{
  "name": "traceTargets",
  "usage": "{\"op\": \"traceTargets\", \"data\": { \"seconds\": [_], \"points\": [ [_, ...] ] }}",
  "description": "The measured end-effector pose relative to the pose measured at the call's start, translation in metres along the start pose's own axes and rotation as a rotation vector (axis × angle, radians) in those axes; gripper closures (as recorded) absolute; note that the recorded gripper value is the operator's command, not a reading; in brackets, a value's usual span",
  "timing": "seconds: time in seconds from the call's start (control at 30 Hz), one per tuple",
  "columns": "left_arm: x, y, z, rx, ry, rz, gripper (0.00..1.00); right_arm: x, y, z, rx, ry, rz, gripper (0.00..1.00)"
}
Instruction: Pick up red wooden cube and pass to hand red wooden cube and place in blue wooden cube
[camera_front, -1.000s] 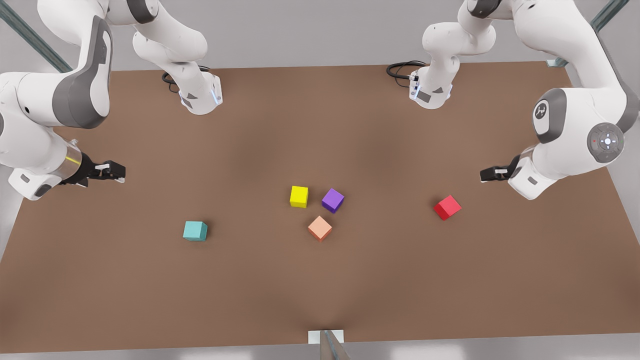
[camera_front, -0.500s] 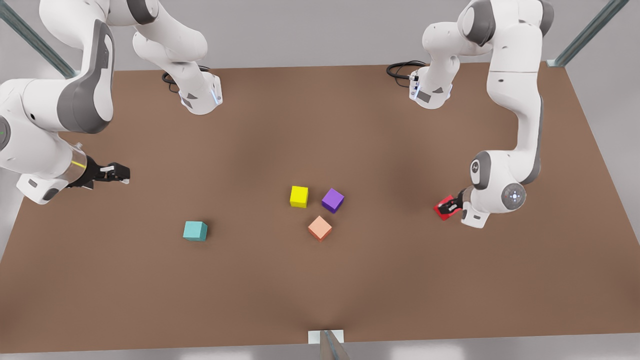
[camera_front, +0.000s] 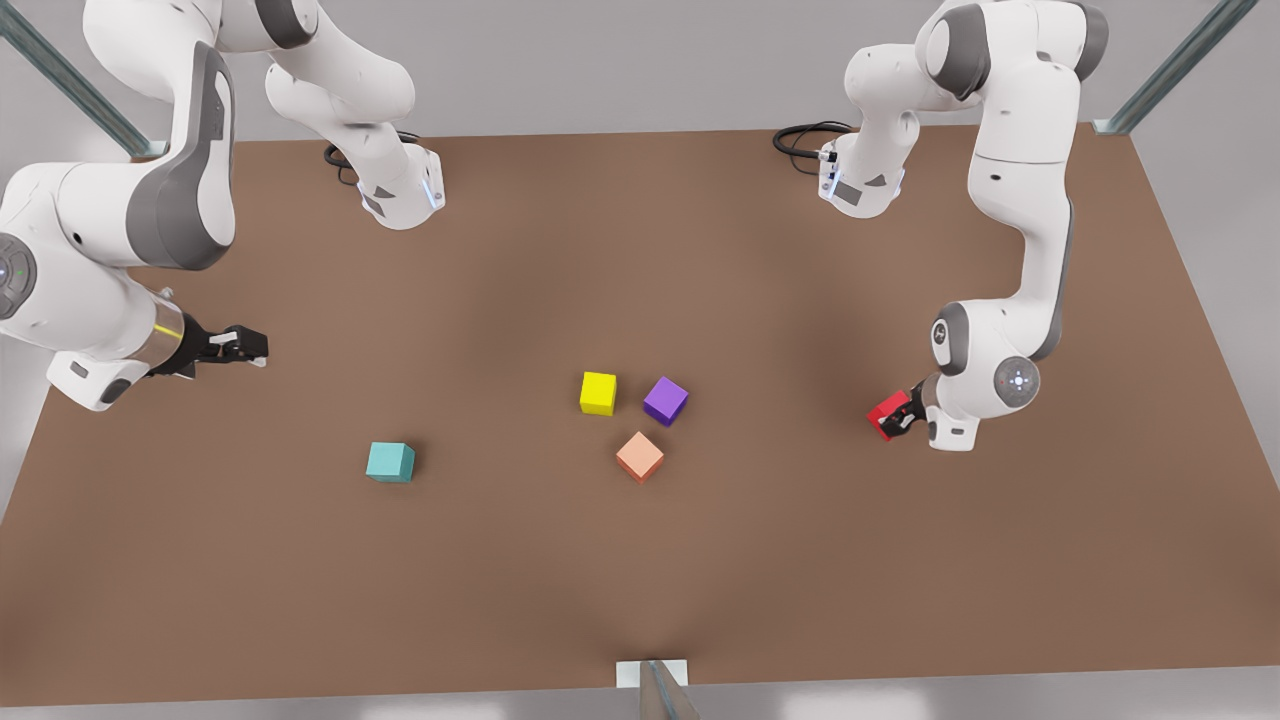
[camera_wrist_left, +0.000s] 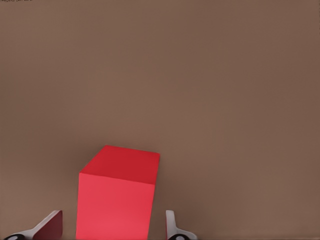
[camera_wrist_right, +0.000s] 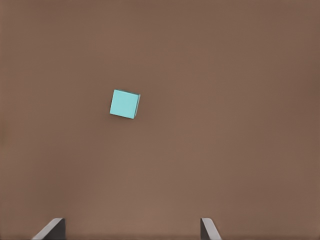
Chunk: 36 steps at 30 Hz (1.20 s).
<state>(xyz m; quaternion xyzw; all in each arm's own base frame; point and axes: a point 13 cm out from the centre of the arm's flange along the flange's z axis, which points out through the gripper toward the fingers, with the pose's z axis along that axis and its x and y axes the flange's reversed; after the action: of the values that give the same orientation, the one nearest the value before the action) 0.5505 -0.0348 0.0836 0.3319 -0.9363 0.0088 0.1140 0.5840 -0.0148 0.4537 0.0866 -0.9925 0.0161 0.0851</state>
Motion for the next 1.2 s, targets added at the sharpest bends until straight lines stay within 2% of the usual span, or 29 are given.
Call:
{"op": "traceTargets", "data": {
  "seconds": [0.37, 0.4, 0.47, 0.6, 0.73, 0.8, 0.9, 0.97, 1.07, 1.2],
  "points": [
    [-0.013, 0.001, 0.041, -0.006, -0.013, 0.070, 0.00, -0.001, 0.003, 0.002, 0.002, 0.003, -0.010, 0.00],
    [-0.015, 0.001, 0.042, -0.002, -0.018, 0.072, 0.20, -0.001, 0.003, 0.002, 0.002, 0.003, -0.010, 0.00],
    [-0.020, 0.000, 0.041, 0.005, -0.029, 0.077, 0.47, -0.001, 0.003, 0.002, 0.001, 0.004, -0.011, 0.00],
    [-0.034, -0.012, 0.022, 0.039, -0.068, 0.078, 0.47, 0.000, 0.004, 0.002, -0.001, 0.006, -0.013, 0.00],
    [-0.055, -0.104, -0.098, 0.205, -0.120, 0.108, 0.47, -0.001, 0.004, 0.004, 0.001, 0.008, -0.015, 0.00],
    [-0.010, -0.167, -0.146, 0.308, -0.035, 0.165, 0.47, -0.004, 0.009, 0.007, -0.006, 0.013, -0.023, 0.00],
    [0.124, -0.282, -0.176, 0.437, 0.168, 0.353, 0.45, -0.016, 0.026, 0.017, -0.035, 0.021, -0.050, 0.00],
    [0.185, -0.331, -0.185, 0.525, 0.319, 0.412, 0.47, -0.022, 0.037, 0.026, -0.065, 0.028, -0.067, 0.00],
    [0.251, -0.373, -0.184, 0.613, 0.492, 0.446, 0.47, -0.043, 0.062, 0.067, -0.219, 0.070, -0.100, 0.00],
    [0.291, -0.409, -0.176, 0.705, 0.606, 0.453, 0.49, -0.086, 0.146, 0.112, -0.530, 0.088, -0.216, 0.00]
  ]
}}
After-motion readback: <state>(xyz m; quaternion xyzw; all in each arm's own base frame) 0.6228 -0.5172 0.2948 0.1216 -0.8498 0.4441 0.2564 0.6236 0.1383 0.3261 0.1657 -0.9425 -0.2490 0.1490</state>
